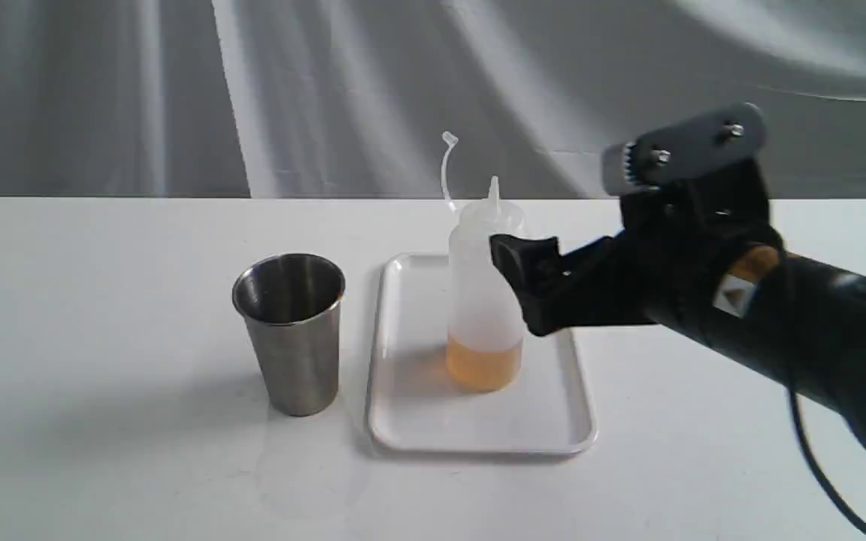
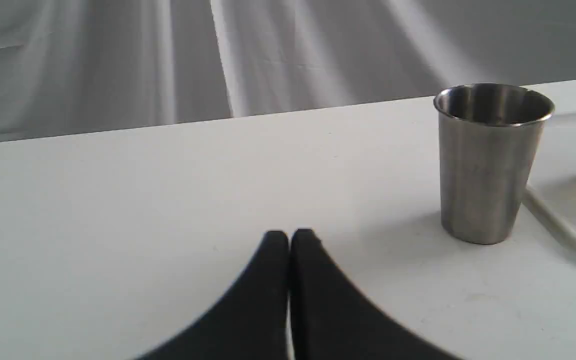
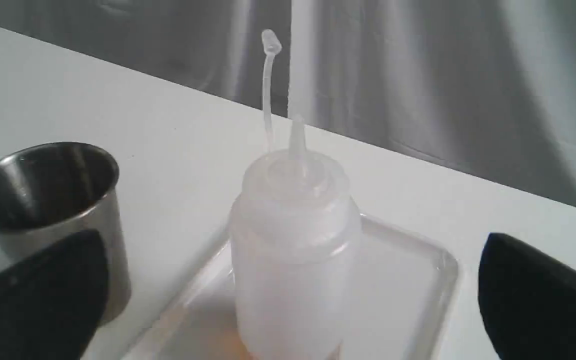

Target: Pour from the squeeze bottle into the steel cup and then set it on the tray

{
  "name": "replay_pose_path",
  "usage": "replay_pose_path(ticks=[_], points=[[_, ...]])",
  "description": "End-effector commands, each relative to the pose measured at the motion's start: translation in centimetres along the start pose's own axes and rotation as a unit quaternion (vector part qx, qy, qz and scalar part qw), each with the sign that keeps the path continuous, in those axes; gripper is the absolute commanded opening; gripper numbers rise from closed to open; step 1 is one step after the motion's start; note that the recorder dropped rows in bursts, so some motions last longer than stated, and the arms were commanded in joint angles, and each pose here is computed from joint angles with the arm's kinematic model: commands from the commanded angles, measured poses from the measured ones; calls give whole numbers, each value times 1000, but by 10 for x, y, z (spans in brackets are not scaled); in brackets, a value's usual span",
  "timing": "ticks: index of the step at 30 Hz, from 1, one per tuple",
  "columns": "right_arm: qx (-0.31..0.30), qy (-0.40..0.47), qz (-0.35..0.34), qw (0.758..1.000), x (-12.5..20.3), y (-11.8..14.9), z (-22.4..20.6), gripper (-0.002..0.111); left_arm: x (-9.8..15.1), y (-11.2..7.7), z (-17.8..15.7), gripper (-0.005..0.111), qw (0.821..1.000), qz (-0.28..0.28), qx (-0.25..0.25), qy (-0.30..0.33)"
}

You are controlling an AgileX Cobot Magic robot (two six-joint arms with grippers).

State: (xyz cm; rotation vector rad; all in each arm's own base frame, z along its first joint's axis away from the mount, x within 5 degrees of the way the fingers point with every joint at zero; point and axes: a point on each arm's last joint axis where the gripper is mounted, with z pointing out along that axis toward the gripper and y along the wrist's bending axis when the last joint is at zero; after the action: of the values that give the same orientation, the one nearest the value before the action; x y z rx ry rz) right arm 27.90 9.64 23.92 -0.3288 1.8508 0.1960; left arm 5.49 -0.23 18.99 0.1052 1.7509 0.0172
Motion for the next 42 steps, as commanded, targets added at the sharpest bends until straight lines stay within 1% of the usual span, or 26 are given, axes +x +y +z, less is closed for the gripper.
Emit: replay_pose_path(ticks=[1,7,10,14,16,17,19,21,22,26,27,28,31,42], points=[[-2,-11,-2,1000,9,0,-41,105,1,0,0,0,1000,-3,3,-3],[-3,-50,24,998,24,-1,-97,104,1,0,0,0,1000,-3,3,-3],[-3,-65,25,998,29,-1,-112,102,1,0,0,0,1000,-1,3,-3],[0,-91,33,995,25,-2,-125,99,1,0,0,0,1000,-1,3,-3],[0,-99,33,995,23,-2,-128,95,1,0,0,0,1000,-1,3,-3],[0,-99,33,995,23,-2,-128,90,1,0,0,0,1000,-1,3,-3],[0,-99,33,995,23,-2,-128,78,1,0,0,0,1000,-1,3,-3],[0,-97,33,995,24,-2,-127,61,1,0,0,0,1000,-1,3,-3],[-1,-96,33,995,24,-2,-127,48,1,0,0,0,1000,-2,3,-3],[-1,-96,35,995,24,-2,-127,12,1,0,0,0,1000,-2,3,-3],[-1,-96,40,995,24,-2,-127,4,1,0,0,0,1000,-2,3,-3],[-2,-96,51,994,24,-2,-127,0,1,0,0,0,1000,-2,3,-3],[-4,-102,65,993,23,-2,-127,0,1,0,0,0,1000,-2,3,-3],[-4,-111,67,992,21,-2,-128,0,1,0,0,0,1000,-1,3,-3]])
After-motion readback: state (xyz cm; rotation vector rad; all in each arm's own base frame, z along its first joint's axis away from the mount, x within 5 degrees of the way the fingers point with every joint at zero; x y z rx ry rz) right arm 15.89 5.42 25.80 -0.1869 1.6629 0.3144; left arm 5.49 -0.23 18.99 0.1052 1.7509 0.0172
